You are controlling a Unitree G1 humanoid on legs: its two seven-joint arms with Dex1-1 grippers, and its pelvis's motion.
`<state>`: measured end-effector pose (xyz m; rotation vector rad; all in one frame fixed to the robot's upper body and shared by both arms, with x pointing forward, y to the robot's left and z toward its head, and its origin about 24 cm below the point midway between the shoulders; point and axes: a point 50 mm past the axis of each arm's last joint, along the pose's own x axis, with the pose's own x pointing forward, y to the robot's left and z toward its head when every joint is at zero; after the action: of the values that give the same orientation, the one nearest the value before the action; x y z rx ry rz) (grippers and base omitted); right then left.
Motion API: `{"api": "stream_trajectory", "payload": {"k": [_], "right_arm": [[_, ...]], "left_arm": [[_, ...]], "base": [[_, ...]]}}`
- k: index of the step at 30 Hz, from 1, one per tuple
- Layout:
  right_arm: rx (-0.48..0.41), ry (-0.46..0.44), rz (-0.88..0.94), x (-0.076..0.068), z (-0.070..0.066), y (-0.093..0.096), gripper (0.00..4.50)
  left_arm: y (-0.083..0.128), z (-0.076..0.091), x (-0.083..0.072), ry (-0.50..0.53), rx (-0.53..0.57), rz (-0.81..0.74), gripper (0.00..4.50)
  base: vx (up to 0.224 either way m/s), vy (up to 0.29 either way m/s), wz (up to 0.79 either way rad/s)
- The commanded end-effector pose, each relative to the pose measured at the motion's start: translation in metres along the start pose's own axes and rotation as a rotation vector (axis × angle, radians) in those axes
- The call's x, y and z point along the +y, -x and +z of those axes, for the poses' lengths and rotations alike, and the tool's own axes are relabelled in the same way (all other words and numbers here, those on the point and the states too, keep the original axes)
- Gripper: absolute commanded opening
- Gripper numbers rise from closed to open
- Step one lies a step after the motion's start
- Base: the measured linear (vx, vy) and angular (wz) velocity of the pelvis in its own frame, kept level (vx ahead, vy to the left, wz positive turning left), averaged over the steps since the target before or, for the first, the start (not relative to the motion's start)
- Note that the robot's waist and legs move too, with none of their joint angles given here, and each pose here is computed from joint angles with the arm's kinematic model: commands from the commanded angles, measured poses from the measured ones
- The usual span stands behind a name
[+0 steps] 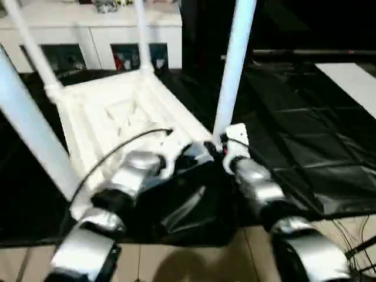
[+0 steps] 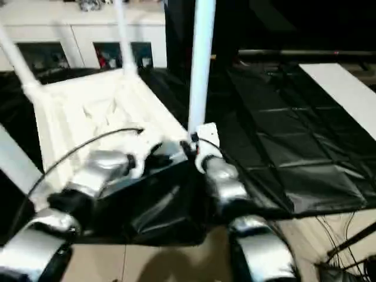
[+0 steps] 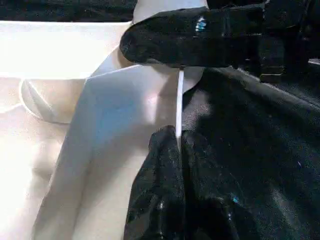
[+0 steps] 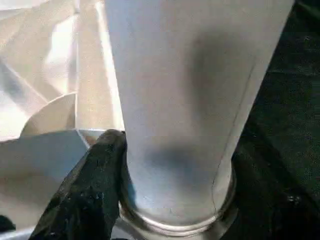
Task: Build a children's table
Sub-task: Rotate leg to tighten
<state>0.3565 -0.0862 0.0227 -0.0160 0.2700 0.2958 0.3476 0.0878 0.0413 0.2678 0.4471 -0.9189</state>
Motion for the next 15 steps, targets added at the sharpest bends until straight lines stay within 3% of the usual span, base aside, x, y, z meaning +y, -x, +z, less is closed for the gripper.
{"api": "stream_trajectory", "payload": {"k": [1,3,5,10,12,15], "right_arm": [[0.034,0.021,0.118,0.031,-0.007,-0.002,2.65],[0.02,0.009,0.153,0.034,-0.007,-0.001,2.65],[0.003,-0.023,0.169,0.033,-0.006,0.0,3.21],[-0.039,-0.01,0.172,0.029,-0.001,0.0,3.68],[-0.097,0.062,0.22,0.019,0.007,0.003,3.81],[-0.123,0.101,0.292,0.01,0.013,0.007,4.08]], "left_arm": [[-0.008,0.002,-0.007,0.019,-0.029,0.013,0.0],[-0.007,0.001,-0.006,0.02,-0.026,0.0,0.0],[-0.005,-0.001,-0.006,0.013,-0.022,-0.013,0.0],[-0.003,-0.004,-0.006,0.005,-0.018,-0.037,0.0],[0.001,-0.006,-0.005,-0.015,-0.028,-0.072,0.0],[0.006,-0.008,-0.003,-0.026,-0.03,-0.102,0.0]], "base": [[0.0,0.0,0.0],[0.0,0.0,0.0],[0.0,0.0,0.0],[0.0,0.0,0.0],[0.0,0.0,0.0],[0.0,0.0,0.0]]}}
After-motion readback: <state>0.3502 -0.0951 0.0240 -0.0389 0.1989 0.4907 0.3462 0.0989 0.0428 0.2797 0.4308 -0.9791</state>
